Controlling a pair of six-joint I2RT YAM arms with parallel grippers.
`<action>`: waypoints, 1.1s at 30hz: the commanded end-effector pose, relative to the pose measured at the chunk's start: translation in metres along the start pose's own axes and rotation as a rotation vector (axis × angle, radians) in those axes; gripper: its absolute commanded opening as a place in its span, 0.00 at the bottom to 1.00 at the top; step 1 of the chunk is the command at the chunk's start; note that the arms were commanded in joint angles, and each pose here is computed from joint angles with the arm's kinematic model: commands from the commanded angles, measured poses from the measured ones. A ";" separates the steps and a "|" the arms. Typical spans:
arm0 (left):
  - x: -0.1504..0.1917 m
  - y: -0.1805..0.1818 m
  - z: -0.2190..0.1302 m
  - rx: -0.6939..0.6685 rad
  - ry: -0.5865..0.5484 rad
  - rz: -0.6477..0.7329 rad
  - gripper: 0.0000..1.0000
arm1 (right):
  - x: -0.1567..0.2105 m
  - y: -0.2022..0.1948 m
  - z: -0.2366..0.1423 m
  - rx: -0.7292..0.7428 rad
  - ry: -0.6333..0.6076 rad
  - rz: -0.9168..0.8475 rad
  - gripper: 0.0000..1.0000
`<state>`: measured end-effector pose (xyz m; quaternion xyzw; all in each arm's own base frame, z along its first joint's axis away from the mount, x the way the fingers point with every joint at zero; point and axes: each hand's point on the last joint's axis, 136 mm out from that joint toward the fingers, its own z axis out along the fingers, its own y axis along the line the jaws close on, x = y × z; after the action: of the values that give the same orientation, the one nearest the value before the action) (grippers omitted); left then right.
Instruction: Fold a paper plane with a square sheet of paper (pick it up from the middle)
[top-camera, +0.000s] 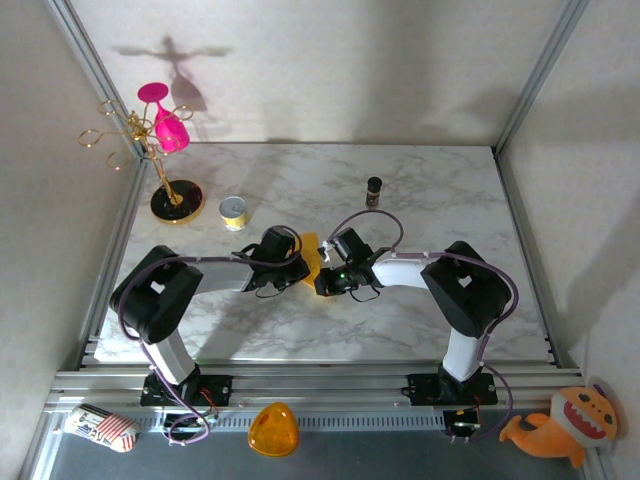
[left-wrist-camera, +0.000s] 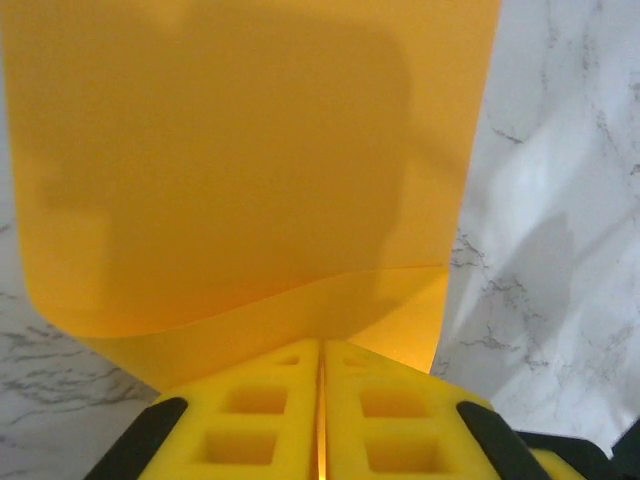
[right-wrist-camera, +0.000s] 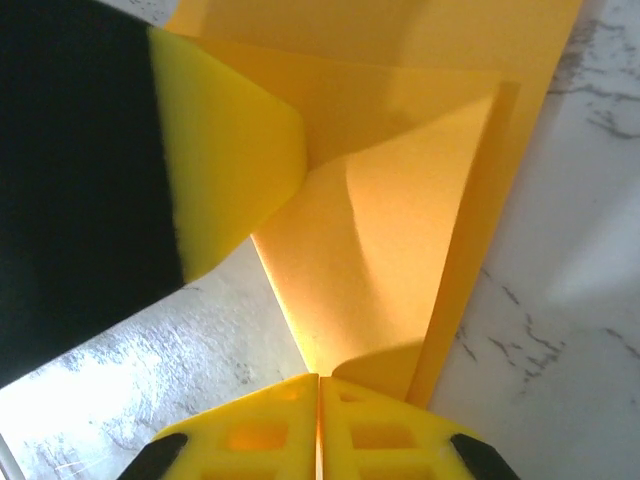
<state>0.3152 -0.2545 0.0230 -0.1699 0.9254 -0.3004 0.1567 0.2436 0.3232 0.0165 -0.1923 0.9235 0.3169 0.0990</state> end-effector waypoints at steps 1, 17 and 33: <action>-0.007 -0.030 -0.022 0.090 -0.054 0.084 0.13 | 0.027 -0.033 0.011 0.111 0.085 0.072 0.10; 0.020 -0.006 -0.002 0.029 -0.001 0.146 0.07 | 0.040 -0.041 0.016 0.137 0.146 0.111 0.09; -0.004 0.026 0.009 -0.122 -0.021 0.239 0.06 | 0.081 -0.069 0.010 0.238 0.253 0.127 0.09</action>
<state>0.3077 -0.2614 0.0165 -0.0773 0.9420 -0.2697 0.1841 0.2436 0.3227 0.0123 -0.1845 0.9266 0.3161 0.0857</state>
